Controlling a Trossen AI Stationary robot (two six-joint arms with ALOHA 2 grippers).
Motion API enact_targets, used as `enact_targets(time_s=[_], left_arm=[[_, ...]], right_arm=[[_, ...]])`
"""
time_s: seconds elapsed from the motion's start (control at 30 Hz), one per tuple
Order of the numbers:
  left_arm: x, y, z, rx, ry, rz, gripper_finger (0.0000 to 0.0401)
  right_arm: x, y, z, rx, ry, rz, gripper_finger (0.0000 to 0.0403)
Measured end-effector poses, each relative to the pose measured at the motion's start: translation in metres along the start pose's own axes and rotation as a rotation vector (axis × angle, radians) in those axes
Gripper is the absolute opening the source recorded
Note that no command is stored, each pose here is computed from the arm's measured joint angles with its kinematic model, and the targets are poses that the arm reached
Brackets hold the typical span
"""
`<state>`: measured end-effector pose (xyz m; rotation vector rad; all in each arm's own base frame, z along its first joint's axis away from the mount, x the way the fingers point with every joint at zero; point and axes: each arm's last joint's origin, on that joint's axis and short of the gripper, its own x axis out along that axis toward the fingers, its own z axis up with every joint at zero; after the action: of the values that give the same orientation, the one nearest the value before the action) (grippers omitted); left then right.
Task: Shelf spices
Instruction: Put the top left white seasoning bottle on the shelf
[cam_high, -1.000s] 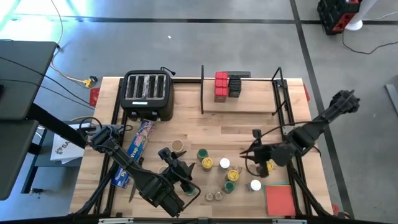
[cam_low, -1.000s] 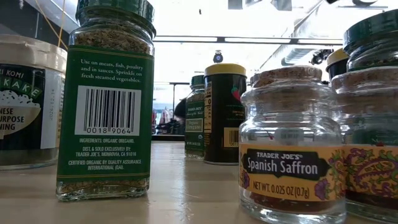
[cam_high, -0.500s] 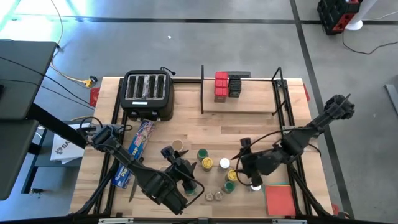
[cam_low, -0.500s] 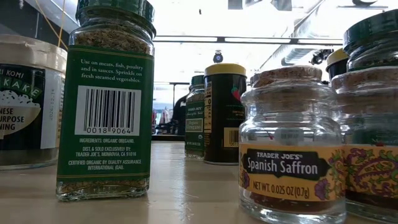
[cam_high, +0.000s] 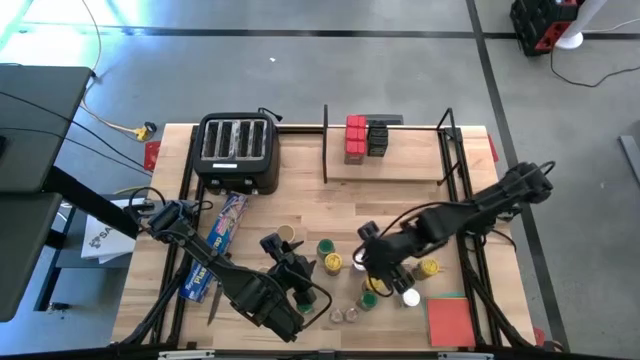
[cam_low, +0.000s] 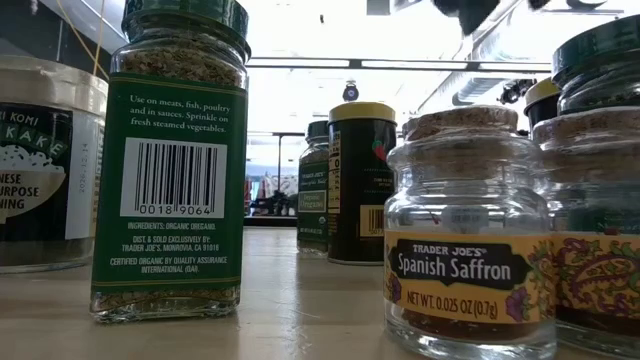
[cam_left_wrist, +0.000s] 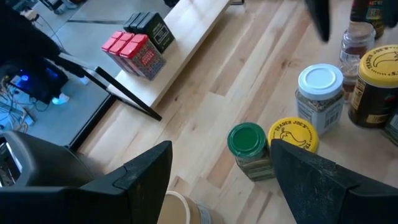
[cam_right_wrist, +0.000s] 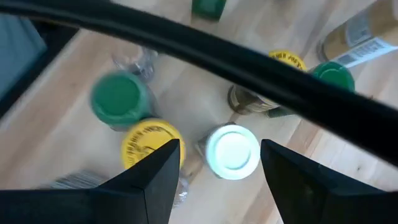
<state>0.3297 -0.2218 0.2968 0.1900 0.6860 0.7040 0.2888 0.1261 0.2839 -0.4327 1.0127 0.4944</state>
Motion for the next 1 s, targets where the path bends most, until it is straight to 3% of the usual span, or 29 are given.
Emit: enact_targets(time_s=[0.3, 0.63, 0.8, 1.0], left_arm=[[0.0, 0.0, -0.001, 0.007, 0.02, -0.007, 0.0268], [0.003, 0.001, 0.0, 0.005, 0.036, -0.01, 0.0268], [0.005, 0.001, 0.001, 0.003, 0.053, -0.015, 0.0268], [0.004, 0.001, 0.001, 0.003, 0.052, -0.016, 0.0268]], right_arm=[[0.032, -0.012, -0.005, -0.076, 0.092, 0.075, 0.0225], [0.039, -0.016, -0.006, -0.178, 0.108, 0.069, 0.0301], [0.052, -0.021, -0.007, -0.178, 0.14, 0.06, 0.0295], [0.059, -0.026, -0.009, -0.164, 0.151, 0.059, 0.0251]])
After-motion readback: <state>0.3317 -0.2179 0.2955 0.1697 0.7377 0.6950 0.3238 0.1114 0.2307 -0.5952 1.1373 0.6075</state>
